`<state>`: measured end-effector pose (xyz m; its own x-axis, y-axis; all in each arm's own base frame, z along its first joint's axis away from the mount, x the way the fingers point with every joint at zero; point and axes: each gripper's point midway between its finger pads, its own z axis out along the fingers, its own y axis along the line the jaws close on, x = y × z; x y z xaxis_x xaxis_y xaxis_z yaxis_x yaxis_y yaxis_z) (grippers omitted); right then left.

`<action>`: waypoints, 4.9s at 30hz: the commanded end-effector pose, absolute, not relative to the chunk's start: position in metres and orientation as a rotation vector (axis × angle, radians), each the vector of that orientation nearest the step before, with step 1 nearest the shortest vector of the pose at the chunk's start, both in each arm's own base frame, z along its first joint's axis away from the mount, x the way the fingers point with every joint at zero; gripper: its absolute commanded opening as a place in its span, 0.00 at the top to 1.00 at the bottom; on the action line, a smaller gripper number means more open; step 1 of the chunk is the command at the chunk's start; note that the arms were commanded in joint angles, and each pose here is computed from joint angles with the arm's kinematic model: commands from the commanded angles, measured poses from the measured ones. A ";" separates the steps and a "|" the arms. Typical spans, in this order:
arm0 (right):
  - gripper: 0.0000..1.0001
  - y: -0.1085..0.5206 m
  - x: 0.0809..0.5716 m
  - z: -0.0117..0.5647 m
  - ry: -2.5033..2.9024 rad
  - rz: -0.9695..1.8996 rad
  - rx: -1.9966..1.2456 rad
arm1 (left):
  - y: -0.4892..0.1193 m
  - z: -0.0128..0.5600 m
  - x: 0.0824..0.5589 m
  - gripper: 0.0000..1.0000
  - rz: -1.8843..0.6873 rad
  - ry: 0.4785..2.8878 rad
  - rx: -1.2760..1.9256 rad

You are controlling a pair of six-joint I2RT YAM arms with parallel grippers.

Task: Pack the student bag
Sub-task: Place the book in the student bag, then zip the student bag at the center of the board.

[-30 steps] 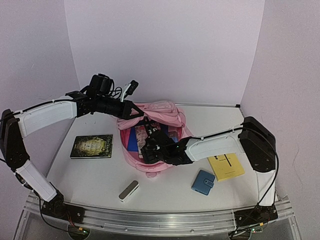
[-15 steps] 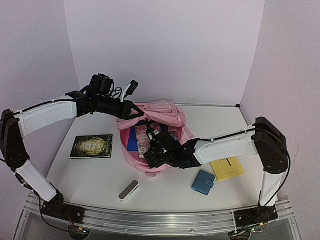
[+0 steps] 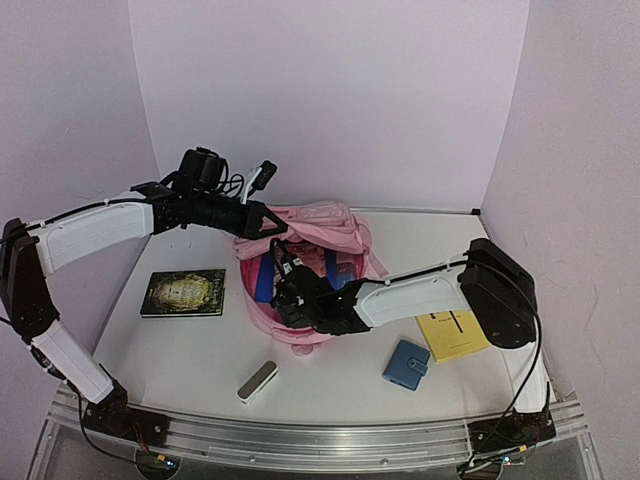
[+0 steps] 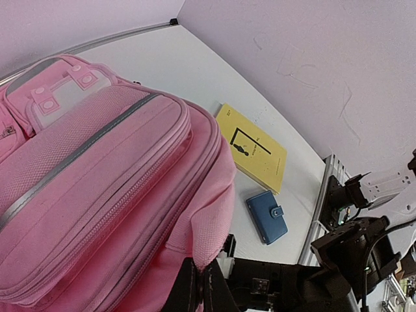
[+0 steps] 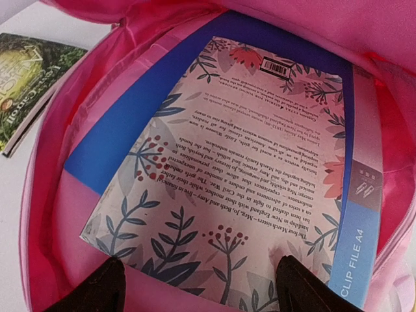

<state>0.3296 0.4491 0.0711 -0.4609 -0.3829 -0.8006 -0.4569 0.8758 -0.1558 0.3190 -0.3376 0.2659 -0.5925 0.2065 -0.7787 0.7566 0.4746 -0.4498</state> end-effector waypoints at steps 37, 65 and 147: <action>0.04 0.421 0.373 0.134 1.933 0.292 -0.432 | -0.338 0.302 0.320 1.00 -1.075 1.939 0.802; 0.02 0.259 0.300 0.201 2.030 0.778 0.226 | -0.417 0.222 0.297 0.82 -1.137 2.100 0.708; 1.00 0.282 0.298 0.261 1.701 1.388 0.807 | -0.246 0.114 0.326 0.57 -1.256 2.160 0.249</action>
